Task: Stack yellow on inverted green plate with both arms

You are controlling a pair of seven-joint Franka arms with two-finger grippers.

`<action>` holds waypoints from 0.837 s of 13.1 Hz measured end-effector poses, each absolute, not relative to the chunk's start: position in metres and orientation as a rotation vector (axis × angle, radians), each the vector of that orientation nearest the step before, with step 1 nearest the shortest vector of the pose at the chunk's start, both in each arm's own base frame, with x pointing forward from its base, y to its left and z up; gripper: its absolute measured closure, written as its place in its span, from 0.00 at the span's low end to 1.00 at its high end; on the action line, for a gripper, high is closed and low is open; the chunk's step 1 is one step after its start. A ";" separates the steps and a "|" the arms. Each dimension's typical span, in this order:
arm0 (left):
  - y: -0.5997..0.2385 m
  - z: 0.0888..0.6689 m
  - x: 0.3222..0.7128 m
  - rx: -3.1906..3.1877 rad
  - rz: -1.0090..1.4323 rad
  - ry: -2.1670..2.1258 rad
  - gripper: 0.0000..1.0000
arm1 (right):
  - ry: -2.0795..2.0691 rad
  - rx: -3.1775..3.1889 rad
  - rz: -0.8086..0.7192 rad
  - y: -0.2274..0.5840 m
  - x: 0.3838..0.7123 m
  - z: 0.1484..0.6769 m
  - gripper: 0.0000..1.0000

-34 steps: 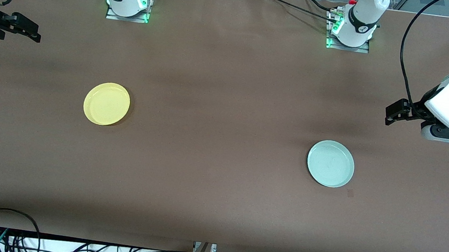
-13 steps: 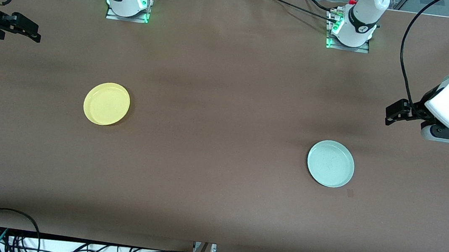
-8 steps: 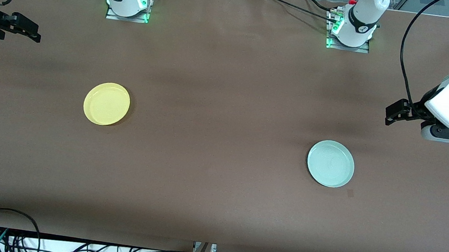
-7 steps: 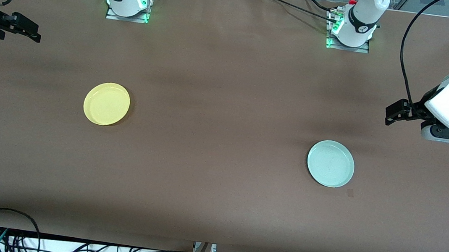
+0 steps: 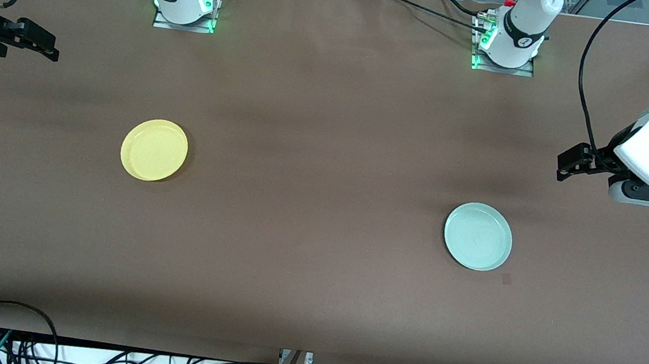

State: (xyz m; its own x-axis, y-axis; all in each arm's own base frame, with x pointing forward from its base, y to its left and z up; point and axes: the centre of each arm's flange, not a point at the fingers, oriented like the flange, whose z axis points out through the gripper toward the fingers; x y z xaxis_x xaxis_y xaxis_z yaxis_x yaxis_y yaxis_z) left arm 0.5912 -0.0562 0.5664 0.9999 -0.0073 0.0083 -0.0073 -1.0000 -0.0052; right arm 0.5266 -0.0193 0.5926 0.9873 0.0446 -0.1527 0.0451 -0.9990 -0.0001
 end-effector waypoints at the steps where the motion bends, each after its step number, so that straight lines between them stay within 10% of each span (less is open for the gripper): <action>1: -0.056 0.566 0.591 -3.136 -0.013 0.011 0.00 | 0.071 3.128 -0.240 -0.019 0.527 0.593 0.00; 11: -0.055 0.559 0.598 -3.145 -0.026 0.003 0.00 | 0.071 3.128 -0.240 -0.019 0.527 0.593 0.00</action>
